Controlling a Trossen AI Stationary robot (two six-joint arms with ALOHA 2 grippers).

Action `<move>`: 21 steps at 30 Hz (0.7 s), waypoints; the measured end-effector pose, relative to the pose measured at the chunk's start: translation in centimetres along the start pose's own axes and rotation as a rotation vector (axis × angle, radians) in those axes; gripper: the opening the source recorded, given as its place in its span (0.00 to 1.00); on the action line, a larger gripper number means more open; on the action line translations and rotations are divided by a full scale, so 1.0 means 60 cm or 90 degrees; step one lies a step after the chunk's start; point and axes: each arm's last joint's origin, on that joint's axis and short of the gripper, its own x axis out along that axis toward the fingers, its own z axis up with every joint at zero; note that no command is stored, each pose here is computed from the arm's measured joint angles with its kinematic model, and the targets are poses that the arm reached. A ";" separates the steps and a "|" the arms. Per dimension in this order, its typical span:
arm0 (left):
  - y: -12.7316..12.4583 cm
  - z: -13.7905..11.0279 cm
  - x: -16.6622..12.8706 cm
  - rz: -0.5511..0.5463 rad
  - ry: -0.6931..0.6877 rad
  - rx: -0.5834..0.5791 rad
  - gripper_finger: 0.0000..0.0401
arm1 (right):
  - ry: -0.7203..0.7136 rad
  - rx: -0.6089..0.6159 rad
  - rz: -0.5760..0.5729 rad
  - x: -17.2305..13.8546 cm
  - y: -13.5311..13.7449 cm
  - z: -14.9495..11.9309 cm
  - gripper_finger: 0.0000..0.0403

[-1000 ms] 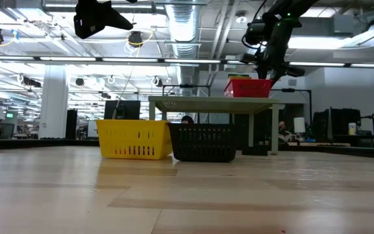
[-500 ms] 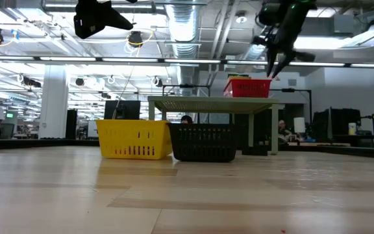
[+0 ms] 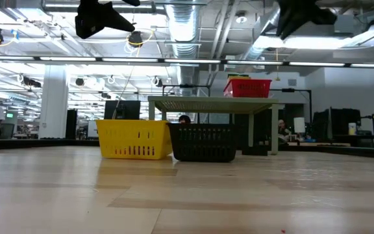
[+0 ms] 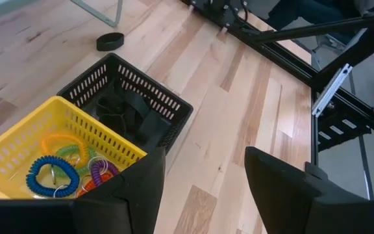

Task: Pick & Place Office Desk Supplies
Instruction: Put the black rubber band into the black bin

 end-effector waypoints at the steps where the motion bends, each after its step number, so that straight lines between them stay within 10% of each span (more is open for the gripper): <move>1: 0.000 0.000 0.000 0.000 0.000 0.000 0.52 | 0.012 -0.027 0.003 0.002 0.008 -0.018 0.15; 13: 0.000 0.000 0.000 0.005 -0.005 -0.029 0.52 | 0.020 -0.400 0.006 0.061 0.040 -0.205 0.15; 21: 0.000 0.001 0.001 0.006 -0.011 -0.035 0.52 | -0.128 -0.477 -0.023 0.127 0.039 -0.293 0.15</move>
